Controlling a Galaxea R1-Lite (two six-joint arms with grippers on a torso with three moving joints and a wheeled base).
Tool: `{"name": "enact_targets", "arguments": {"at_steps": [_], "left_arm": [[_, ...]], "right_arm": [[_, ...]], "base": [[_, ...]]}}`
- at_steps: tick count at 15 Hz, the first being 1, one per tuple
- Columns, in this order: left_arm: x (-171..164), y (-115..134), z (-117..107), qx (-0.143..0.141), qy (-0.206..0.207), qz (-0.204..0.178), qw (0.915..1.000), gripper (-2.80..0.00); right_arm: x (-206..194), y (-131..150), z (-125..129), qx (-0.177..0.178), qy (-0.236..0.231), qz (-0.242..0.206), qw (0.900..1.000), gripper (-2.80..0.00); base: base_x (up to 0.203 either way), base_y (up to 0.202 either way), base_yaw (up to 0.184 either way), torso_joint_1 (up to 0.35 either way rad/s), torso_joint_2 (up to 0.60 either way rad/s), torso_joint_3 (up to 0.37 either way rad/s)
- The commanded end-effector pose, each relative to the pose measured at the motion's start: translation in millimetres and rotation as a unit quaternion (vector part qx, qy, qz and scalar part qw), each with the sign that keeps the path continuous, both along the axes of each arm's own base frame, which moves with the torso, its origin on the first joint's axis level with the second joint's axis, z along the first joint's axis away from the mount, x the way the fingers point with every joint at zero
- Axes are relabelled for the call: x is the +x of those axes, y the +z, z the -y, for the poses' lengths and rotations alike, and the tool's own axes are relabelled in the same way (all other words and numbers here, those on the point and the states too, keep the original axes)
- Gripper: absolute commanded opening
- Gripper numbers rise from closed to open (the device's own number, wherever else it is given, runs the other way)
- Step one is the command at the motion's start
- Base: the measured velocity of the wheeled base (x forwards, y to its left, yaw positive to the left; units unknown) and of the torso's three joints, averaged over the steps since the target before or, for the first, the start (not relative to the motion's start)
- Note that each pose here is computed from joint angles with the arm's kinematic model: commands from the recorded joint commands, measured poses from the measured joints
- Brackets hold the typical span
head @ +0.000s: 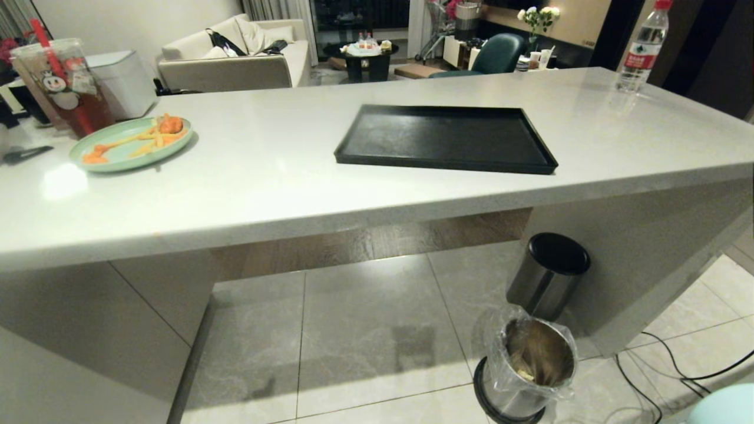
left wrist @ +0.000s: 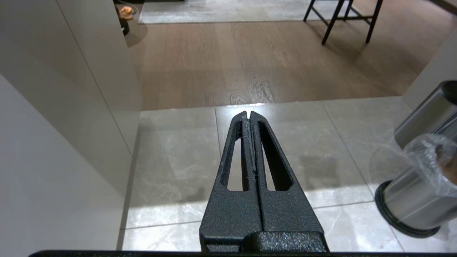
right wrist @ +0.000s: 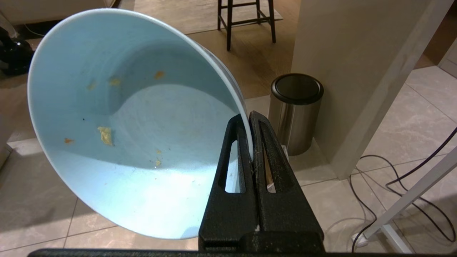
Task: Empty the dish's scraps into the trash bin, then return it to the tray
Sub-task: Put the bowl back to the table
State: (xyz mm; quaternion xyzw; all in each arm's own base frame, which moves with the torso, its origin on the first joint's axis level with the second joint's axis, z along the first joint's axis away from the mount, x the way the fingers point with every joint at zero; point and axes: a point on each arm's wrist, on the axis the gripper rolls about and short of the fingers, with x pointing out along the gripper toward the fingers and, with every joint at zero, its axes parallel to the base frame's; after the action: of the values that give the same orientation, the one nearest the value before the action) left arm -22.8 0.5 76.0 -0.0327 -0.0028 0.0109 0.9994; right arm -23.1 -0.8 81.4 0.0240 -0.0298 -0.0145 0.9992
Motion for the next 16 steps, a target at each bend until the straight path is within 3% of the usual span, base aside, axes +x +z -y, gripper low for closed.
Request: {"name": "enact_targets", "arguments": {"at_steps": [1,16], "left_arm": [[0.1,0.1,0.0,0.0,0.0,0.0,1.0,-2.8],[0.1,0.1,0.0,0.0,0.0,0.0,1.0,-2.8]], "right_arm": [[0.1,0.1,0.0,0.0,0.0,0.0,1.0,-2.8],[0.1,0.3,0.0,0.002,0.0,0.0,1.0,-2.8]], "base": [[0.0,0.0,0.0,0.085,-0.47,-0.393],[0.0,0.0,0.0,0.152,-0.52,-0.367]]}}
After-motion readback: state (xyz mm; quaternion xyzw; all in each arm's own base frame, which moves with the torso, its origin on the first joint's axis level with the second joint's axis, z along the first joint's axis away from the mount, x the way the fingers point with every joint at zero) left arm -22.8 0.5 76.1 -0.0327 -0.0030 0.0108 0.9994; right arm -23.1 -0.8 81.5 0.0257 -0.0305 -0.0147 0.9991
